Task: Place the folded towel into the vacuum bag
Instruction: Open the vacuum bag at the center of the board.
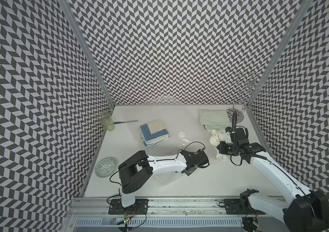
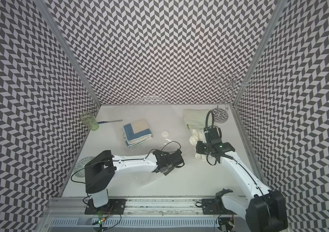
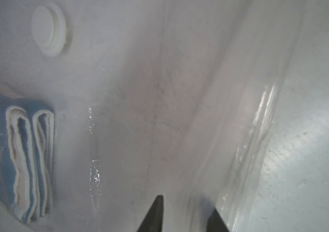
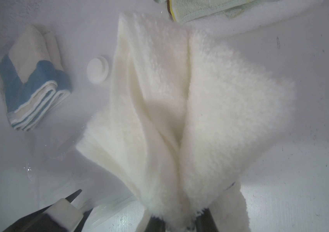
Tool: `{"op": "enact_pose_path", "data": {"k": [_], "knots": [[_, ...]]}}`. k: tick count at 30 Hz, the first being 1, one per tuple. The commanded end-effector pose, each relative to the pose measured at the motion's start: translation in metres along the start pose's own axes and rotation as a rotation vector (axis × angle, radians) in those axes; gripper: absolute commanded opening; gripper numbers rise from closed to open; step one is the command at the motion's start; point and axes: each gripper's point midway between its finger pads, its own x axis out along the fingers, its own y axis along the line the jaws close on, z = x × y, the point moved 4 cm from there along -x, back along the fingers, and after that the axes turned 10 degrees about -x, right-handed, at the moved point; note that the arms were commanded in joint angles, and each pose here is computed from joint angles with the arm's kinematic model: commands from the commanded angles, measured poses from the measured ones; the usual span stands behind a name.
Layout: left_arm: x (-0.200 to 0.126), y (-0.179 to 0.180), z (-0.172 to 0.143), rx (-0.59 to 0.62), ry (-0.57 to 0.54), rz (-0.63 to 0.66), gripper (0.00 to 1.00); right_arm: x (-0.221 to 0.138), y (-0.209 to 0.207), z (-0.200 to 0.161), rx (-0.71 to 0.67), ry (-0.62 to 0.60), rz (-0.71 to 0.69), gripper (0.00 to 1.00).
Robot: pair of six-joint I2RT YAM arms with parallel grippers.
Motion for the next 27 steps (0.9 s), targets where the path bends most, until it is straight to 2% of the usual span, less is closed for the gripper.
{"op": "enact_pose_path", "data": {"k": [1,4,5,10,13,17,21,23,27], "knots": [[-0.02,0.013,0.024,-0.064,-0.095,-0.011,0.13,-0.013,0.005,0.013,-0.019,-0.08,0.028,0.01],[-0.033,0.019,0.035,-0.113,-0.141,-0.062,0.01,-0.02,0.013,0.006,-0.028,-0.061,0.087,0.01],[-0.039,0.022,0.039,-0.136,-0.165,-0.087,0.0,-0.023,0.02,-0.001,-0.031,-0.045,0.132,0.0],[-0.068,0.044,0.057,-0.286,-0.262,-0.194,0.0,-0.038,0.067,-0.046,-0.123,0.028,0.274,0.0],[-0.084,0.052,0.065,-0.348,-0.32,-0.251,0.0,-0.053,0.102,-0.062,-0.178,0.003,0.37,0.0],[-0.095,0.054,0.072,-0.388,-0.353,-0.31,0.0,-0.055,0.138,-0.058,-0.2,-0.031,0.467,0.0],[-0.103,0.06,0.076,-0.425,-0.373,-0.331,0.0,-0.031,0.165,-0.057,-0.183,-0.022,0.567,0.0],[-0.109,0.067,0.079,-0.449,-0.394,-0.342,0.0,-0.01,0.163,-0.068,-0.175,0.012,0.569,0.0],[-0.123,0.075,0.083,-0.487,-0.437,-0.374,0.0,0.037,0.124,-0.101,-0.2,0.158,0.341,0.0]]}}
